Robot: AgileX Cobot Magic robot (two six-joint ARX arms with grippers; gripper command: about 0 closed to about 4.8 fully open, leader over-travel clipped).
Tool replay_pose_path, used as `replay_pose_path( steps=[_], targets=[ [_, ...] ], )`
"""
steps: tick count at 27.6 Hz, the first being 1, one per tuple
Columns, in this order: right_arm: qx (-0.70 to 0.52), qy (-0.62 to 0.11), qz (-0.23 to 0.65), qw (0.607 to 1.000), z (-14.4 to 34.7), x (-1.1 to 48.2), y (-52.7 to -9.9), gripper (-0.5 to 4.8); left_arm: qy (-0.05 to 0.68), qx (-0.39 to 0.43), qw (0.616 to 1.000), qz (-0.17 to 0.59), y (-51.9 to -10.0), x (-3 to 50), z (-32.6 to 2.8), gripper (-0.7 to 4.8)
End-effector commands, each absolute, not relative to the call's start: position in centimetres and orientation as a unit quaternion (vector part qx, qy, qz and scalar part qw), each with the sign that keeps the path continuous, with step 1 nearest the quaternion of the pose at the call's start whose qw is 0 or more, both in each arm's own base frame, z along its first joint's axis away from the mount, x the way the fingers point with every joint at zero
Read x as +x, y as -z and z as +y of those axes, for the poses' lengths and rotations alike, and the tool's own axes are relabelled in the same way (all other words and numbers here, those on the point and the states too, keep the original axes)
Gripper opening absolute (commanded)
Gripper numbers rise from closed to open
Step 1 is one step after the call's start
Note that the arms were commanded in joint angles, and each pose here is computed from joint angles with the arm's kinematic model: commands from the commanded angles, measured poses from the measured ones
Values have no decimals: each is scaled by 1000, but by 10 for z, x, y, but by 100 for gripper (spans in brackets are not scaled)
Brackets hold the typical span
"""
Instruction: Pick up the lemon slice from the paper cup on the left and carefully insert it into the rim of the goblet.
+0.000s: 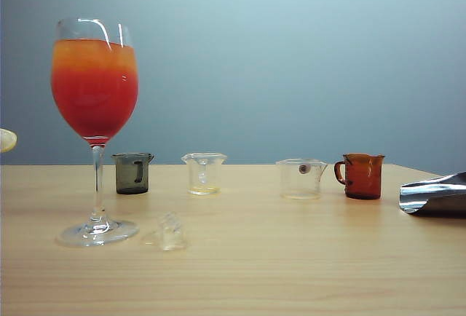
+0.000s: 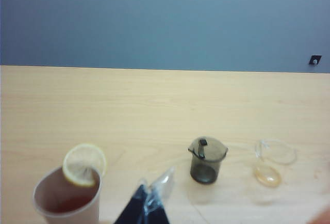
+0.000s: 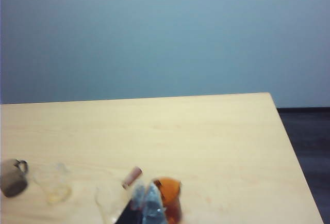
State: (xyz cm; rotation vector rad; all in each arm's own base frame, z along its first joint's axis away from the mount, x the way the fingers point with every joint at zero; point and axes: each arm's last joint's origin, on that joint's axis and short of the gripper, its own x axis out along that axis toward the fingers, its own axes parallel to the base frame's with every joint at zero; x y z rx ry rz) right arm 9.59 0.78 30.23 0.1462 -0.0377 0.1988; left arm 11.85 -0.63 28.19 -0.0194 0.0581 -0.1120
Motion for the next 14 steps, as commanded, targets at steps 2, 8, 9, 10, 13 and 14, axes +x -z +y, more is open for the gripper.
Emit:
replay_pose_path(
  steps=[2,8,9,10,13,14],
  targets=[
    [71,-145,-46,986,12,105,-332,-6,30,1,999,31,-284,146,-3,-5],
    [73,-228,-31,970,32,124,-341,-6,-1,-32,998,48,-263,200,31,-5],
    [74,-240,-24,968,36,126,-339,-6,4,-33,998,50,-260,205,36,-5],
    [74,-251,-17,965,40,129,-338,-6,7,-35,998,51,-256,210,40,-5],
    [76,-298,-3,952,60,138,-334,-6,1,-43,996,72,-244,226,54,-5],
    [76,-315,-4,946,67,141,-334,-6,2,-46,996,82,-242,231,57,-5]
  ],
)
